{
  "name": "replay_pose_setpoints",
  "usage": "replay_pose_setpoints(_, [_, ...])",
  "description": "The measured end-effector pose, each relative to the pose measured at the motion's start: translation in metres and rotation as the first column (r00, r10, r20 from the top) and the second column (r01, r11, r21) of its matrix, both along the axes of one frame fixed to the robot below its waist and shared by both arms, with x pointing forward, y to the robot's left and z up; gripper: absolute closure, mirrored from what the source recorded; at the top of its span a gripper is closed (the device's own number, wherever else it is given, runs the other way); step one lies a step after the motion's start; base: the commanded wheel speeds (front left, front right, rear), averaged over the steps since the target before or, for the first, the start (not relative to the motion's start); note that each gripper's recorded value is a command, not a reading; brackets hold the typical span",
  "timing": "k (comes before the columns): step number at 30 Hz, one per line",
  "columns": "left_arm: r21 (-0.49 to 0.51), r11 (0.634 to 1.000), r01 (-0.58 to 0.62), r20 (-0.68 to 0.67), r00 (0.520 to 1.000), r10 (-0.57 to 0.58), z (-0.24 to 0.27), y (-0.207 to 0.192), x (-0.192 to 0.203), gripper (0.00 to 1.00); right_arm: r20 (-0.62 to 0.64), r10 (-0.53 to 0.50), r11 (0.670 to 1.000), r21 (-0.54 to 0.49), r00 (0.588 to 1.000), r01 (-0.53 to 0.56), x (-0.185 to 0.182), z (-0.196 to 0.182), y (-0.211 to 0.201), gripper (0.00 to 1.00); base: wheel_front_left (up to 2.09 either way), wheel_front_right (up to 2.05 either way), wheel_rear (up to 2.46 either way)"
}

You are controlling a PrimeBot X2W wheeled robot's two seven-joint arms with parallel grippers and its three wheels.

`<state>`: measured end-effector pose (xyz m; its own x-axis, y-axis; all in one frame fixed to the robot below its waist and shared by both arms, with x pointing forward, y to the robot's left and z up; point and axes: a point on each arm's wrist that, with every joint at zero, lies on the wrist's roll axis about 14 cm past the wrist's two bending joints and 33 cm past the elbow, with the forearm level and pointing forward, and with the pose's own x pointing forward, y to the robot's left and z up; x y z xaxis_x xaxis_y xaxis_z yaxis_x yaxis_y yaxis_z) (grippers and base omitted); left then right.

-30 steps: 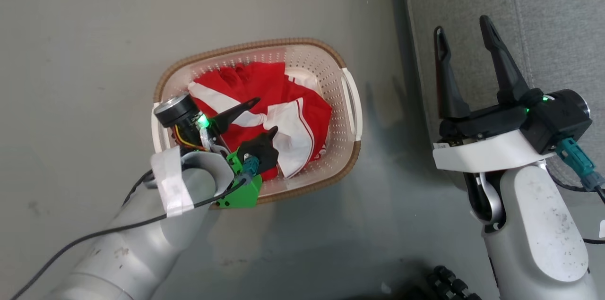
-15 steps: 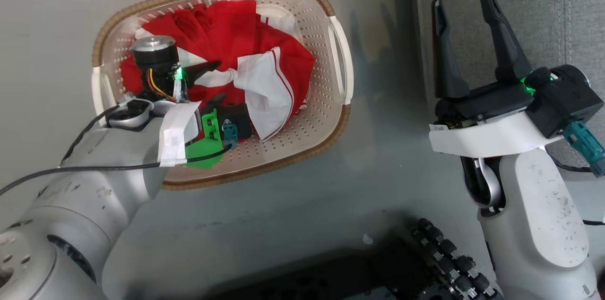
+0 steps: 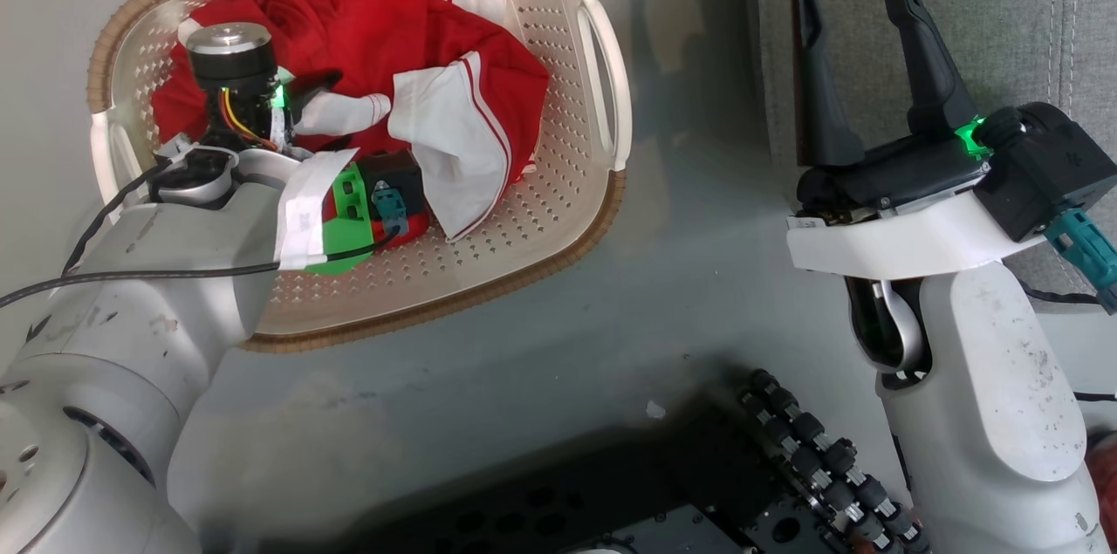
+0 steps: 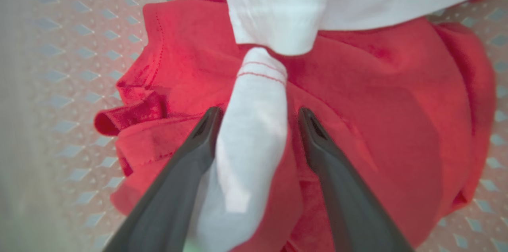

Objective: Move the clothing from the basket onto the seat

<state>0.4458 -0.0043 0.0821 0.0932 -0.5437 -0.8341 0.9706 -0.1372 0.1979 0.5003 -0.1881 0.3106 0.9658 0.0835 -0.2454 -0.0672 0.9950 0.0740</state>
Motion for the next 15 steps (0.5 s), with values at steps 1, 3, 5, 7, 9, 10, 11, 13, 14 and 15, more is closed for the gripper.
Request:
replay_pose_setpoints(1, [0.000, 1.000, -0.003, 0.000, 1.000, 0.003, -0.001, 0.000, 0.000, 0.00, -0.001, -0.001, 1.000, 0.000, 1.000, 0.001, 0.000, 0.000, 0.000, 0.00, 0.00, 0.00, 0.00])
replay_pose_setpoints(3, [0.011, 1.000, -0.012, -0.002, 1.000, 0.012, -0.002, 0.001, 0.001, 0.00, -0.002, -0.003, 1.000, 0.003, 1.000, 0.003, 0.000, -0.001, -0.001, 0.00, 0.00, 0.00, 0.00])
replay_pose_setpoints(5, [0.010, 0.999, -0.038, -0.004, 0.999, 0.038, -0.001, 0.002, 0.003, 0.27, -0.002, -0.003, 1.000, 0.004, 1.000, 0.003, 0.000, 0.000, 0.000, 0.00, 0.00, 0.00, 0.00])
replay_pose_setpoints(7, [0.006, 0.998, -0.068, -0.011, 0.998, 0.068, 0.001, 0.003, 0.005, 1.00, 0.001, -0.001, 1.000, 0.006, 1.000, 0.001, 0.000, 0.000, 0.000, 0.00, 0.00, 0.00, 0.00])
replay_pose_setpoints(9, [-0.010, 0.997, -0.077, -0.005, 0.997, 0.077, 0.003, 0.001, 0.007, 1.00, 0.003, 0.000, 1.000, 0.008, 1.000, 0.000, 0.001, 0.001, 0.001, 0.00, 0.00, 0.00, 0.00])
replay_pose_setpoints(10, [-0.012, 0.997, -0.081, -0.004, 0.997, 0.080, 0.004, 0.000, 0.008, 1.00, 0.005, 0.000, 1.000, 0.009, 1.000, 0.000, 0.001, 0.002, 0.001, 0.00, 0.00, 0.00, 0.00])
replay_pose_setpoints(11, [-0.014, 0.996, -0.088, -0.004, 0.996, 0.088, 0.005, 0.000, 0.008, 1.00, 0.006, 0.000, 1.000, 0.010, 1.000, 0.000, 0.002, 0.002, 0.002, 0.00, 0.00, 0.00, 0.00])
replay_pose_setpoints(13, [-0.017, 0.995, -0.098, -0.003, 0.995, 0.098, 0.008, 0.000, 0.010, 1.00, 0.008, 0.001, 1.000, 0.012, 1.000, -0.001, 0.002, 0.003, 0.002, 0.00, 0.00, 0.00, 0.00])
replay_pose_setpoints(14, [-0.021, 0.994, -0.109, -0.003, 0.994, 0.109, 0.010, -0.001, 0.011, 1.00, 0.009, 0.002, 1.000, 0.013, 1.000, -0.002, 0.002, 0.004, 0.003, 0.00, 0.00, 0.00, 0.00])
replay_pose_setpoints(15, [-0.025, 0.993, -0.116, 0.000, 0.993, 0.116, 0.012, -0.002, 0.012, 1.00, 0.011, 0.002, 1.000, 0.013, 1.000, -0.002, 0.002, 0.005, 0.003, 0.00, 0.00, 0.00, 0.00])
